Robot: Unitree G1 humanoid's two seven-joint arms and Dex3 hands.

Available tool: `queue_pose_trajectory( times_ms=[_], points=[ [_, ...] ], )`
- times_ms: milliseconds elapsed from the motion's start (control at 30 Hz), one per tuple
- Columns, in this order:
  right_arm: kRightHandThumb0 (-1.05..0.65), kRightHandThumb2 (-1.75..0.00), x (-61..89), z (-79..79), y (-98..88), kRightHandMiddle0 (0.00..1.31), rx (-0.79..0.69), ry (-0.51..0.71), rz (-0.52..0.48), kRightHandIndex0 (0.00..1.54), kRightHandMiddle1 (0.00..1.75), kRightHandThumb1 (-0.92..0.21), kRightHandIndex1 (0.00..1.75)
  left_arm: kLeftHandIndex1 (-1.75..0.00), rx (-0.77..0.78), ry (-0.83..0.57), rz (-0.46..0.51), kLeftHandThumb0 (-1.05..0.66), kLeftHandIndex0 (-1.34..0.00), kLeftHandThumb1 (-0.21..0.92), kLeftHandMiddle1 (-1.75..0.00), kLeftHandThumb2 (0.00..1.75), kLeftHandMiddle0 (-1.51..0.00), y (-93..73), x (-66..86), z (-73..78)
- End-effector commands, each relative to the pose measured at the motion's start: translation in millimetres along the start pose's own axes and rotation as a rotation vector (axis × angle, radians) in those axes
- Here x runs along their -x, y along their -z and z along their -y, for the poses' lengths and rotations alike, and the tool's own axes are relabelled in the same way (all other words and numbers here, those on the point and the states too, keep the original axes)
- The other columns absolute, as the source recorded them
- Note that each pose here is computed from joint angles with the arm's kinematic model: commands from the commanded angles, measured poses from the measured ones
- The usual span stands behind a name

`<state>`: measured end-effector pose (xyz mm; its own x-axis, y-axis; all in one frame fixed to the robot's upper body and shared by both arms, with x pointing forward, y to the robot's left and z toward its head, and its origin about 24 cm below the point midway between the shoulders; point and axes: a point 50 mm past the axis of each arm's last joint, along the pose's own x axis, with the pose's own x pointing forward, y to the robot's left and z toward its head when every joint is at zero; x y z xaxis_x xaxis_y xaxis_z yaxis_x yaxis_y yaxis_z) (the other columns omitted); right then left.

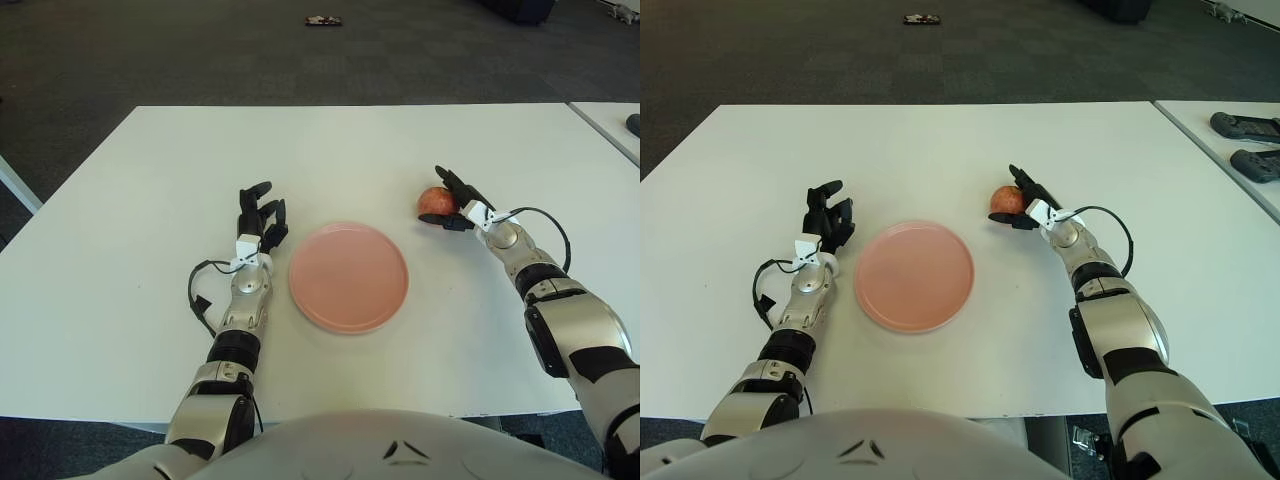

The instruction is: Put the apple into the plate.

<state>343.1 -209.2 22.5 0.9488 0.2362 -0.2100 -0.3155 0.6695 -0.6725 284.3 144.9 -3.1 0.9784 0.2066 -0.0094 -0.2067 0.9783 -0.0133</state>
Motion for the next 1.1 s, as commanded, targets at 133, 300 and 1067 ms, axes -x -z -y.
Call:
queue_pose_trajectory(
  times_ms=[133, 300, 1067],
  points=[
    [-1.05, -0.15, 8.2, -13.4, 14.5, 0.00, -0.003, -0.056, -0.057, 0.00, 0.00, -0.92, 0.00, -1.21, -0.018, -0.015, -0.093, -0.73, -0.06, 0.92, -0.79, 0.52, -0.31, 17.6, 9.3, -5.4],
    [-1.05, -0.15, 9.0, -12.1, 16.0, 0.00, -0.023, -0.049, -0.063, 0.00, 0.00, -0.91, 0.00, -1.22, -0.018, -0.015, -0.093, -0.74, -0.06, 0.92, -0.79, 0.53, -0.31, 17.8, 8.9, -6.5],
    [-1.05, -0.11, 19.6, -12.4, 31.8, 0.00, -0.102, -0.006, -0.116, 0.00, 0.00, -0.86, 0.00, -1.22, -0.023, -0.010, -0.080, -0.72, -0.06, 0.92, -0.78, 0.53, -0.30, 16.0, 9.2, -9.2]
  ],
)
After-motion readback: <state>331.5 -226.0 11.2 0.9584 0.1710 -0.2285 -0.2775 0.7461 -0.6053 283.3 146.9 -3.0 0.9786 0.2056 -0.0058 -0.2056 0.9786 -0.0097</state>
